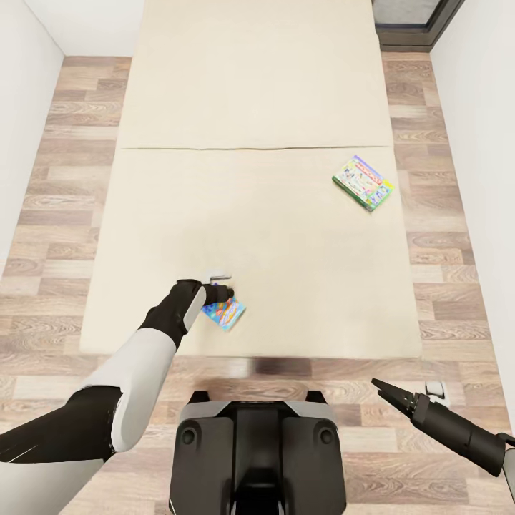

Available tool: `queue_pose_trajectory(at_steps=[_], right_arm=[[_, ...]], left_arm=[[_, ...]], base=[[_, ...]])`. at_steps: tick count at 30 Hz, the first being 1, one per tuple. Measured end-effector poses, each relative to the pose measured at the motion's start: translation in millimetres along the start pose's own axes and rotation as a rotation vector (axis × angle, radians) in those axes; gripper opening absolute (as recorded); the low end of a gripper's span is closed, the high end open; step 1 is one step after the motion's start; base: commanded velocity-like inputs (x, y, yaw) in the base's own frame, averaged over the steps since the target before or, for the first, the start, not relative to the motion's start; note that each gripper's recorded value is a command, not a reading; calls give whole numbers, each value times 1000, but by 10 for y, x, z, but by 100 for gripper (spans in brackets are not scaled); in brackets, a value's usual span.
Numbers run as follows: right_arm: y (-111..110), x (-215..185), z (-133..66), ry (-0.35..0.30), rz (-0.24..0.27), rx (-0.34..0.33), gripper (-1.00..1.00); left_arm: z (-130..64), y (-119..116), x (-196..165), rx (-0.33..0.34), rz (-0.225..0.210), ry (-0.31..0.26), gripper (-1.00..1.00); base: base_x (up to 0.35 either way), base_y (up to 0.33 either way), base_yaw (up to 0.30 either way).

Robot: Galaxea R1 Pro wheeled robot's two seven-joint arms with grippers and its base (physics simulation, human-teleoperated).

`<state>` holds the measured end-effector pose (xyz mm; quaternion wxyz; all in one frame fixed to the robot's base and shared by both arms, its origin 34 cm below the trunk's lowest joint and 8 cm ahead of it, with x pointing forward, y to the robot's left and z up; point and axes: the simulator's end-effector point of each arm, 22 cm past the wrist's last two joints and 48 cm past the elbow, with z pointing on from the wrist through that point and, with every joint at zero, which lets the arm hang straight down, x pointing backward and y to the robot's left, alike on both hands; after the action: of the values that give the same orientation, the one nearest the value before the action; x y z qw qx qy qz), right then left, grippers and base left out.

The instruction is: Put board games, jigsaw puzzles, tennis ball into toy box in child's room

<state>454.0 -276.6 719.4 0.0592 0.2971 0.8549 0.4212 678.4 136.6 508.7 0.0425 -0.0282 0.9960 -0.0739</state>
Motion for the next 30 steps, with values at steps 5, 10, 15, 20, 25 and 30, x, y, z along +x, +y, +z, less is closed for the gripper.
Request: queue_pose_trajectory(at_steps=[5,10,15,20,25,30], right_arm=[[4,-1,-1,-1,0,-1,100],[3,-1,0,-1,0,-1,100],[4,0,-1,-1,0,-2,100],[5,-2,0,-1,0,-2,100],[6,-4,1,-1,0,-2,100],[5,-3,0,-1,0,-2,100]], left_arm=[[-2,-3,0,1,0,-1,100],[-1,21,-2,-9,9,0,100],[-2,23,-1,-10,11,0,100],[-4,18,-3,-8,8,-1,100],[-2,17,-3,-7,7,-1,100],[-3,19,-2,-8,9,-1,100]], base=[[-61,-1,0],[-123,-103,0],[-104,-96,0],[-27,-25,0],[-60,-46,0],[-88,-70,0]])
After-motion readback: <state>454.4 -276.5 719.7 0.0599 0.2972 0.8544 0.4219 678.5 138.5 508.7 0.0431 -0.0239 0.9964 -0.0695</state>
